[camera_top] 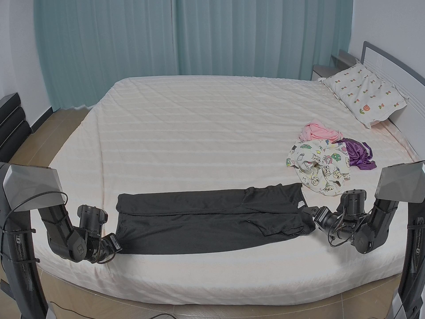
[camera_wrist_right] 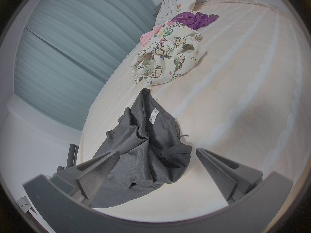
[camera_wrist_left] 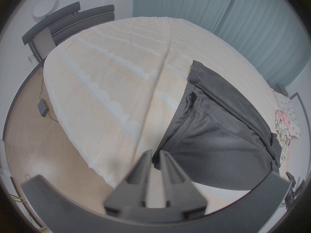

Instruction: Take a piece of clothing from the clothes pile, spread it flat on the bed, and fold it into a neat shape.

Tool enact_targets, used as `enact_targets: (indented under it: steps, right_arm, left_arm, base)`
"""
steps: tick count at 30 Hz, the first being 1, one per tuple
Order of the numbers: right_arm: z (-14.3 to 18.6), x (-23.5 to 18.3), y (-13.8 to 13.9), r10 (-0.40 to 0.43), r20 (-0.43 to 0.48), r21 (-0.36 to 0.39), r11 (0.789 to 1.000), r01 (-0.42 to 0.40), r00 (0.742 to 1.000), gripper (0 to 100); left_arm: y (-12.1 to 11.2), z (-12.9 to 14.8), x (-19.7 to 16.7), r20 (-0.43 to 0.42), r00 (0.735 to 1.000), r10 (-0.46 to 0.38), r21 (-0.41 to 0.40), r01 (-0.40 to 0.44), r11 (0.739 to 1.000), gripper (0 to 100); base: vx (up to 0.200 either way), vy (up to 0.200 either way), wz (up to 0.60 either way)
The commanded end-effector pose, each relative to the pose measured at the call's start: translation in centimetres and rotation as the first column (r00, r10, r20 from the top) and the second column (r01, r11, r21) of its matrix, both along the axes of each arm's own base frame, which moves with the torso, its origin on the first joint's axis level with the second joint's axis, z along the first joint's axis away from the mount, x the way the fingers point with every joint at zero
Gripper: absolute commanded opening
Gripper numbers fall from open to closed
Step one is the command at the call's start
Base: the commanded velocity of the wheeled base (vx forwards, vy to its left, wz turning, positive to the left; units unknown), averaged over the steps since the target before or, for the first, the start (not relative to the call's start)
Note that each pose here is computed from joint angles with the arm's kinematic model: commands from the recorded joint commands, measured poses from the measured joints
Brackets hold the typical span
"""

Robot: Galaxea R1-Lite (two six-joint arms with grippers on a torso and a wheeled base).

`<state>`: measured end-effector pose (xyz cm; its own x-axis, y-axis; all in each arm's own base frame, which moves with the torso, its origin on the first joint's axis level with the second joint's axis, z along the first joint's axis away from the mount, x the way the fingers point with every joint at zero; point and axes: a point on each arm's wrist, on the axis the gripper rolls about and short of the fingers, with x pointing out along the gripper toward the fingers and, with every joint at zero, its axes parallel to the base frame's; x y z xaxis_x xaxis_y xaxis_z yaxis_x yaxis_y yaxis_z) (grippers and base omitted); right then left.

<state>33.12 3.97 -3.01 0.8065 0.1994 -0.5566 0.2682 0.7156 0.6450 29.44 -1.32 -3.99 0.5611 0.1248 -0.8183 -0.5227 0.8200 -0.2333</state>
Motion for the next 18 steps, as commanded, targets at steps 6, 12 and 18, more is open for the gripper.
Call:
enact_targets:
  steps: [6, 12, 18]
  right_arm:
    - [0.0, 0.0, 0.0, -0.001, 0.001, 0.001, 1.000, 0.001, 1.000, 100]
    - [0.0, 0.0, 0.0, 0.001, 0.001, 0.001, 1.000, -0.001, 1.000, 100]
    - [-0.1, -0.1, 0.1, 0.004, -0.003, 0.000, 1.000, -0.004, 1.000, 100]
  left_arm:
    - [0.4, 1.9, 0.2, 0.065, 0.998, 0.012, -0.017, -0.011, 1.000, 100]
    - [1.6, 6.3, 1.8, 0.196, 0.980, -0.016, -0.134, 0.043, 0.990, 100]
    - [2.2, 7.5, 5.2, 0.219, 0.975, -0.035, -0.178, 0.075, 0.981, 100]
  base:
    - [0.000, 0.000, 0.00]
    - [0.000, 0.000, 0.00]
    - [0.000, 0.000, 0.00]
